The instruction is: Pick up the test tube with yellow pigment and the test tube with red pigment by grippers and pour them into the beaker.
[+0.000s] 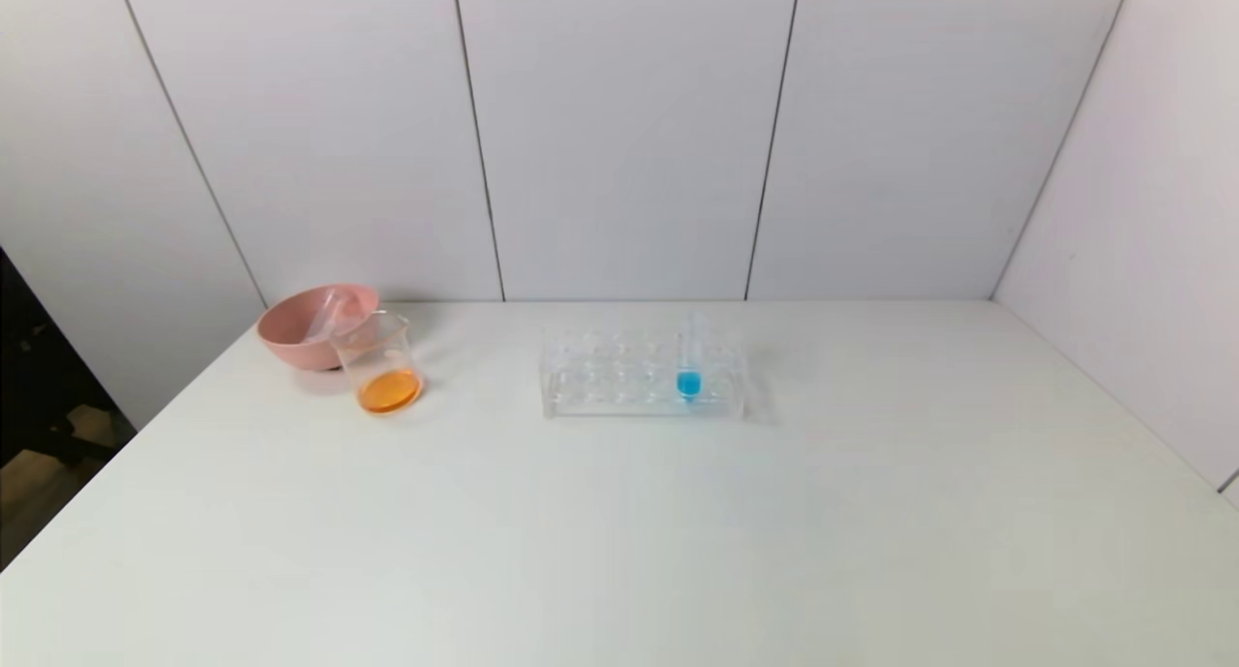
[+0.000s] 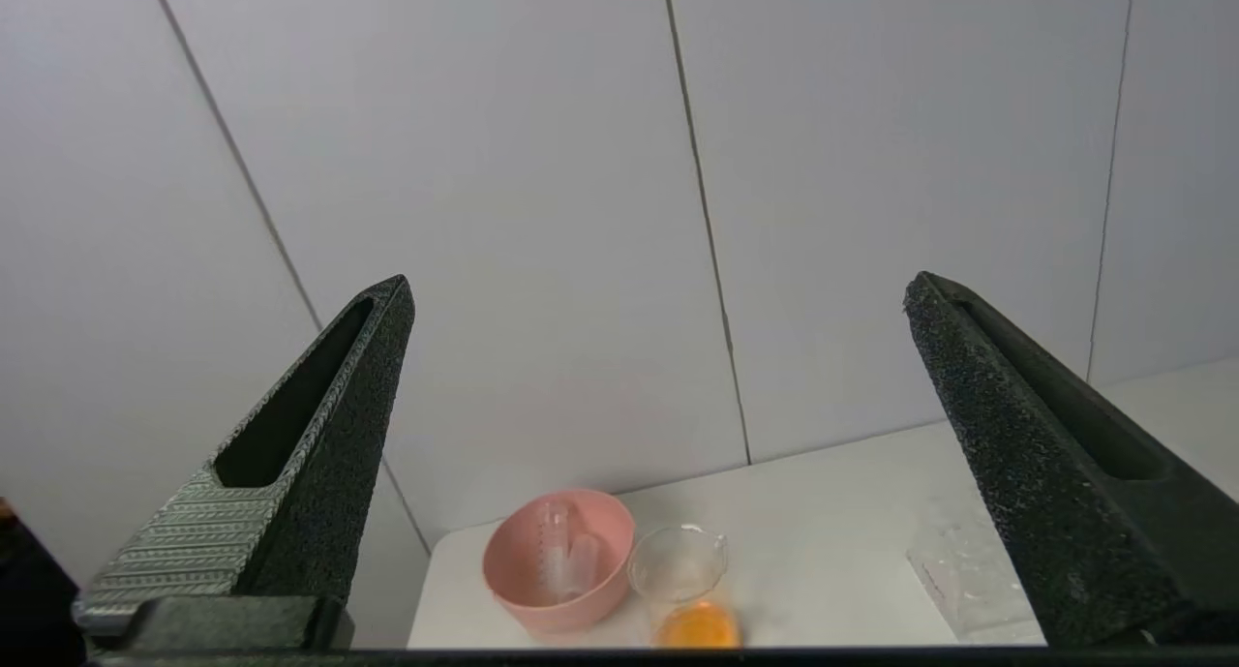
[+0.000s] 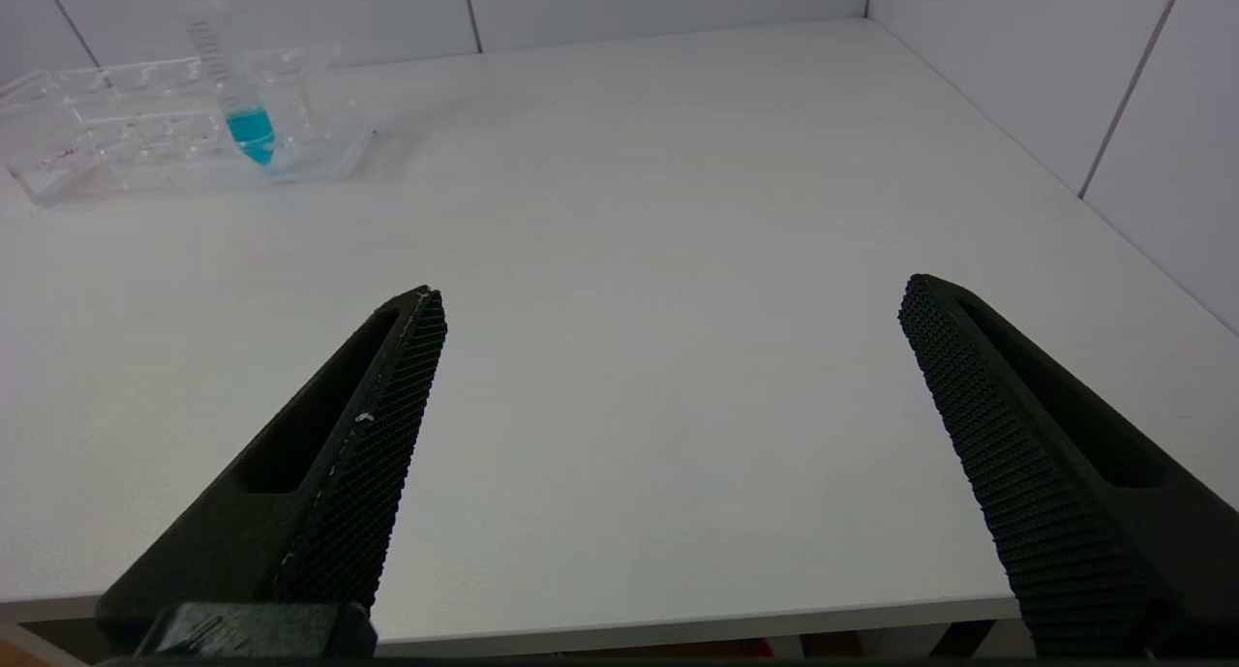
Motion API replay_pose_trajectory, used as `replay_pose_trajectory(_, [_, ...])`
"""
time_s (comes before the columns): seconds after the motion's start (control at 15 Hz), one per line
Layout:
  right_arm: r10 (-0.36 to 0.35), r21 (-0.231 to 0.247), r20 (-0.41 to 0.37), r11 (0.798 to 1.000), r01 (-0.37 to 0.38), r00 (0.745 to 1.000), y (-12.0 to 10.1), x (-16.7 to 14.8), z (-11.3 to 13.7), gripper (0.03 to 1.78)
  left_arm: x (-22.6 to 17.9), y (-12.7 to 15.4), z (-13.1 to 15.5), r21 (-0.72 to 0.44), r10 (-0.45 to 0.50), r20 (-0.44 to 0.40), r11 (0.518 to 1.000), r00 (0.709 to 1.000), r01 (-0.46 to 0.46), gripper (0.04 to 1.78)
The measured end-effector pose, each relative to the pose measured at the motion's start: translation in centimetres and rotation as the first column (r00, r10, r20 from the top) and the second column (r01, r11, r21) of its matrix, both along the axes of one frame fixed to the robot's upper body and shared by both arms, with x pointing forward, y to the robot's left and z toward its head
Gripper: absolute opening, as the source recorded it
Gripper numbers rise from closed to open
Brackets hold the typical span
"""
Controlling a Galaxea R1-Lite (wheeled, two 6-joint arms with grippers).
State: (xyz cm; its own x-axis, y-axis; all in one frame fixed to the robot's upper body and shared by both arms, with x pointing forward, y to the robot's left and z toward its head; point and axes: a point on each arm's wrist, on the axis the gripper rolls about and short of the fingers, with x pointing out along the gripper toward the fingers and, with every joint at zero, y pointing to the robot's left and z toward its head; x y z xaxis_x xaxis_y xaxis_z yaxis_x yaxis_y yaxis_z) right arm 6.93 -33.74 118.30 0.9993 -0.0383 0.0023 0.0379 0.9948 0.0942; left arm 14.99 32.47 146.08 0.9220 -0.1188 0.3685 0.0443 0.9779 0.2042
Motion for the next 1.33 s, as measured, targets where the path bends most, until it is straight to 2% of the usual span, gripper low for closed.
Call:
replay_pose_trajectory(0.27, [0.0,0.0,0.0,1.0,0.0,1.0,0.0,0.0,0.0,1.71,-7.3,1.2,-2.1,0.027,0.039,0.007,0.999,0.999,-0.039,1.76])
replay_pose_trajectory(0.53, [0.0,0.0,0.0,1.0,0.0,1.0,0.0,0.0,0.0,1.71,-10.7,1.5,-5.8,0.026,0.084,0.014,0.996,0.996,-0.084,1.76])
replay_pose_trajectory(0.87, [0.0,0.0,0.0,1.0,0.0,1.0,0.0,0.0,0.0,1.71,-12.0,1.2,-11.2,-0.005,0.121,-0.006,0.993,0.993,-0.121,1.76])
replay_pose_trajectory(1.07, [0.0,0.0,0.0,1.0,0.0,1.0,0.0,0.0,0.0,1.71,-12.8,1.0,-14.7,-0.031,0.094,0.001,0.995,0.996,-0.094,1.76])
replay_pose_trajectory(1.33, [0.0,0.0,0.0,1.0,0.0,1.0,0.0,0.0,0.0,1.71,-10.9,1.0,-19.9,-0.111,0.084,-0.046,0.99,0.995,-0.088,1.76])
